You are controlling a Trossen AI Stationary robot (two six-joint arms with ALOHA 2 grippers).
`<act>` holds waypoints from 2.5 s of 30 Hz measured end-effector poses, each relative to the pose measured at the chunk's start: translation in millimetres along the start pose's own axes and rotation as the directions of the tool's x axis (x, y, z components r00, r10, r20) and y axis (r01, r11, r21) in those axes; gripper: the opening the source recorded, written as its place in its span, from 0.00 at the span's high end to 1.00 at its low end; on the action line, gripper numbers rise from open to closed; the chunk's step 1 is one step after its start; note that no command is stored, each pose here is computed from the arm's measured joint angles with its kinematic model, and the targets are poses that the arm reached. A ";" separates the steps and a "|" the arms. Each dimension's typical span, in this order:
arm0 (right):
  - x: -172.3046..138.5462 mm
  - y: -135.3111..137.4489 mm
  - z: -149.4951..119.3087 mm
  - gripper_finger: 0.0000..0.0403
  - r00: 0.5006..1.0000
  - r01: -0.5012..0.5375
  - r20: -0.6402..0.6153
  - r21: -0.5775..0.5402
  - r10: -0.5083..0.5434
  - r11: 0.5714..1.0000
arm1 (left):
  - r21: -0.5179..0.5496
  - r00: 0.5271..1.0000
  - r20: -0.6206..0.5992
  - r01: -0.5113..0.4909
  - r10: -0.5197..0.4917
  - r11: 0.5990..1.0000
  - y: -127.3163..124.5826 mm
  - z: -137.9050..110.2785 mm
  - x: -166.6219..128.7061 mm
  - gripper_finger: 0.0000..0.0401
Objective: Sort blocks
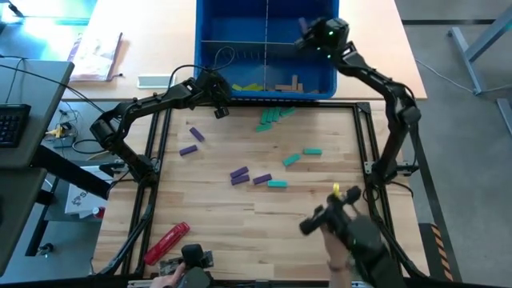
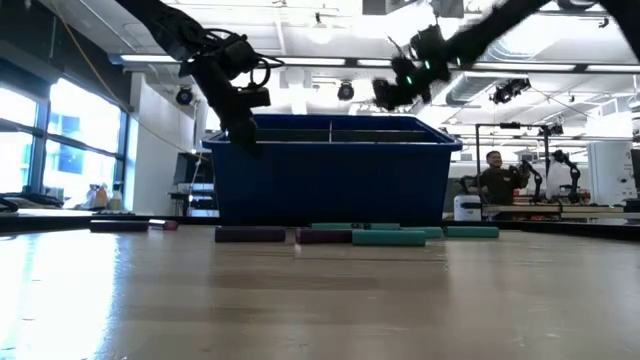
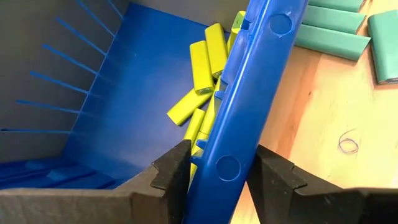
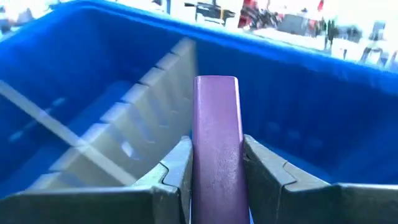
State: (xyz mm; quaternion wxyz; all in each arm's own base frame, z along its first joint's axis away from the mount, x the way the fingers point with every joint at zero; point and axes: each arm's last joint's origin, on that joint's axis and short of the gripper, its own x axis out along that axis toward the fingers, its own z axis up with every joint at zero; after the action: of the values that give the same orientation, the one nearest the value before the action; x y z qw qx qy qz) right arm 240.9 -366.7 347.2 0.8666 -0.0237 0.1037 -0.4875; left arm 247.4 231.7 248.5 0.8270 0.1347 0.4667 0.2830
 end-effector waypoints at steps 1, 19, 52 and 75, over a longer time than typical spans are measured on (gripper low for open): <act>7.6 -9.1 -8.0 0.78 1.000 -0.007 0.001 0.032 0.007 0.999 | 0.000 1.000 0.000 0.000 0.000 1.000 0.0 0.0 0.0 0.69; 10.0 -8.4 -19.7 0.34 0.995 -0.071 -0.083 -0.149 0.059 0.986 | 0.016 1.000 0.000 0.001 -0.001 1.000 -0.3 0.1 0.2 0.69; -111.1 372.4 -155.1 0.33 0.333 -0.943 -0.634 -0.200 0.698 0.268 | 0.023 0.999 0.027 -0.032 0.031 0.999 2.2 2.7 1.4 0.69; -99.3 355.7 -232.9 0.33 0.307 -0.947 -0.357 -0.208 0.882 0.246 | -0.003 0.999 0.002 -0.038 0.038 0.999 1.6 1.5 0.6 0.69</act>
State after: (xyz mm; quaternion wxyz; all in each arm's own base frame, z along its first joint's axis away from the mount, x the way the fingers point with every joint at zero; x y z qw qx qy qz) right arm 442.4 -82.1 84.6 0.9508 -0.0861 0.2622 0.1405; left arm 248.4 233.4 249.7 0.8221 0.1425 0.4628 0.2995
